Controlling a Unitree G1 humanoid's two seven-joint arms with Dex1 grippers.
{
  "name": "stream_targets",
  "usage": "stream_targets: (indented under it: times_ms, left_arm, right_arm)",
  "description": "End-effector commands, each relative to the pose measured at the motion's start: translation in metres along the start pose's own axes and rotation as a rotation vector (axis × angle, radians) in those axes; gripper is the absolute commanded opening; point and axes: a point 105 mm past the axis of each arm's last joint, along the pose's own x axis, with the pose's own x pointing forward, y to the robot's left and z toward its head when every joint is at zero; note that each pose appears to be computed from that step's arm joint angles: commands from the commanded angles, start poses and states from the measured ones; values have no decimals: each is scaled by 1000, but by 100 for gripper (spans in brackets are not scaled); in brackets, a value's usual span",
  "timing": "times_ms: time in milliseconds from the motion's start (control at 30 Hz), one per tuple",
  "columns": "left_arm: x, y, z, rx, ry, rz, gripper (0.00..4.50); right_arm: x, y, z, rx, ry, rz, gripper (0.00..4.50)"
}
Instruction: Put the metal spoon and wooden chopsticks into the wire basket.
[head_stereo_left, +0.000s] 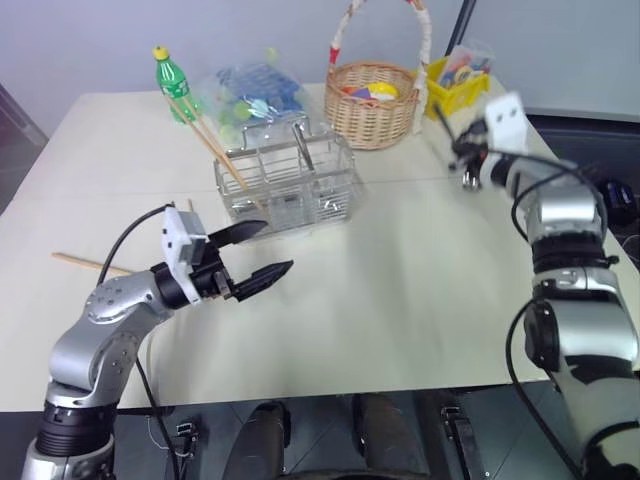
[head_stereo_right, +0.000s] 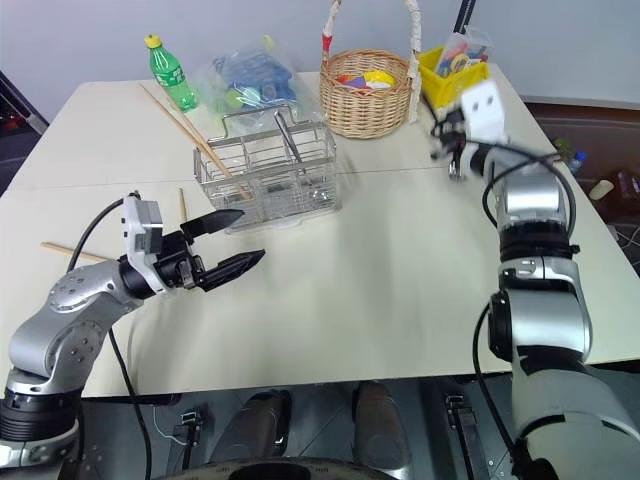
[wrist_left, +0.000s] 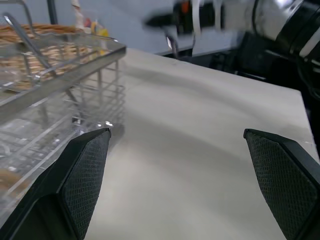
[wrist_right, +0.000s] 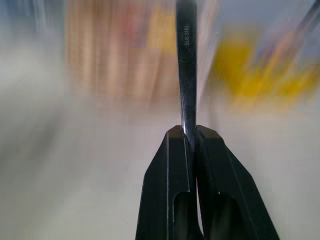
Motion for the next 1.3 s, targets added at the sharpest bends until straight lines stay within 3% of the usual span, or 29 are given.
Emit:
stream_targets:
  times_ms: [33,200,300,500,900,1300]
  left_arm:
    - [-5,6,13,40,-27,24,450]
    - [-9,5,14,47,-23,55,450]
    - [-11,5,14,49,-24,75,450]
    - [-16,2,13,71,-1,104,450]
    - [-20,0,14,62,-14,163,450]
    - [-26,-3,15,51,-16,219,450]
  right_arm:
    - [-4,14,62,0,-254,-11,5]
    - [-15,65,108,170,-492,107,5]
    - [-24,102,109,280,-525,234,5]
    - [-37,143,104,401,-561,382,5]
    - [-18,175,86,449,-571,462,5]
    - [5,181,69,423,-548,485,5]
